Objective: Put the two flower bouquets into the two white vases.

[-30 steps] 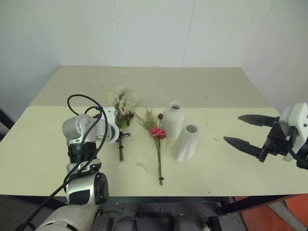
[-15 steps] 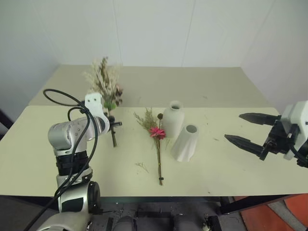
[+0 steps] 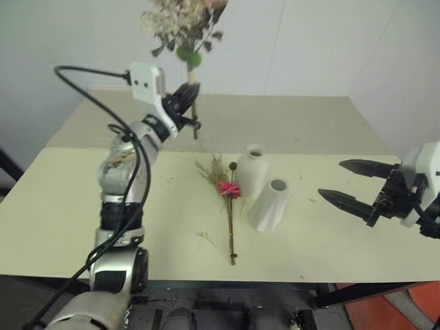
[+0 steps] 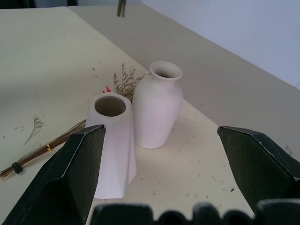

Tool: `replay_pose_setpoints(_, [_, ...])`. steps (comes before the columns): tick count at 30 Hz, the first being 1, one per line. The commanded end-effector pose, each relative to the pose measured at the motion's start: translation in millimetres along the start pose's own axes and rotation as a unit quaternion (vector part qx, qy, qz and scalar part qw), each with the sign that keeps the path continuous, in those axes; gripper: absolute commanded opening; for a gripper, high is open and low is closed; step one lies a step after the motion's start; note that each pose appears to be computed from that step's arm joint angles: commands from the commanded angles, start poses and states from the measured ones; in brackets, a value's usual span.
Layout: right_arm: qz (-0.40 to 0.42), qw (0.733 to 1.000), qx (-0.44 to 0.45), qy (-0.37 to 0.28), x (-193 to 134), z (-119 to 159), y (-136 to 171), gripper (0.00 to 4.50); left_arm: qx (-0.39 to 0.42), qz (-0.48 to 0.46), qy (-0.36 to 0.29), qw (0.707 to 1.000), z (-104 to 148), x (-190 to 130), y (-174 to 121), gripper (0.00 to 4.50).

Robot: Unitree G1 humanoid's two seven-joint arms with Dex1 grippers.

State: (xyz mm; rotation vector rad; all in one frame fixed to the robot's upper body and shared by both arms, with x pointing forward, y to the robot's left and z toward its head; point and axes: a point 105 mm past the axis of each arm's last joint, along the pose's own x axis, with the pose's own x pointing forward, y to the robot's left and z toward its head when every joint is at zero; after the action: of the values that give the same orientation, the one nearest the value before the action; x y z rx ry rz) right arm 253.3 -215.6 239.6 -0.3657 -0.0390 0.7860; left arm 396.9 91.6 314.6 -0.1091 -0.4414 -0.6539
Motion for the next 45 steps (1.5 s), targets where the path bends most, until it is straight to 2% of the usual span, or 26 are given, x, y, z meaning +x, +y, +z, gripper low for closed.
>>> replay_pose_setpoints(1, [-0.002, 1.000, -0.015, -0.017, 0.2, 11.4, 2.2, 4.50, -0.014, -0.065, -0.054, 0.996, 17.6, 18.6, -26.4, 0.06])
replay_pose_setpoints(8, [-0.008, 1.000, -0.018, -0.023, -0.1, 14.2, 5.7, 4.50, -0.089, -0.204, -0.088, 0.971, 15.5, 32.0, -62.8, 0.06])
replay_pose_setpoints(11, [-0.011, 0.999, -0.018, -0.024, -0.5, 14.9, 8.0, 4.50, -0.109, -0.237, -0.089, 0.961, 12.2, 36.7, -69.9, 0.06])
replay_pose_setpoints(19, [-0.025, 0.999, -0.020, -0.028, -4.6, 17.2, 10.7, 4.50, -0.097, -0.246, -0.057, 0.963, -16.9, 52.5, -82.7, 0.06])
replay_pose_setpoints(30, [-0.040, 0.999, -0.020, -0.027, -10.6, 18.1, 13.6, 4.50, -0.067, -0.253, -0.011, 0.965, -50.0, 50.5, -92.4, 0.06])
replay_pose_setpoints(35, [-0.042, 0.999, -0.019, -0.027, -10.6, 18.7, 14.2, 4.50, -0.055, -0.240, 0.001, 0.969, -60.0, 48.1, -89.7, 0.06])
replay_pose_setpoints(45, [-0.041, 0.999, -0.018, -0.029, -9.4, 18.4, 13.9, 4.50, -0.053, -0.213, 0.010, 0.976, -64.6, 49.9, -83.1, 0.06])
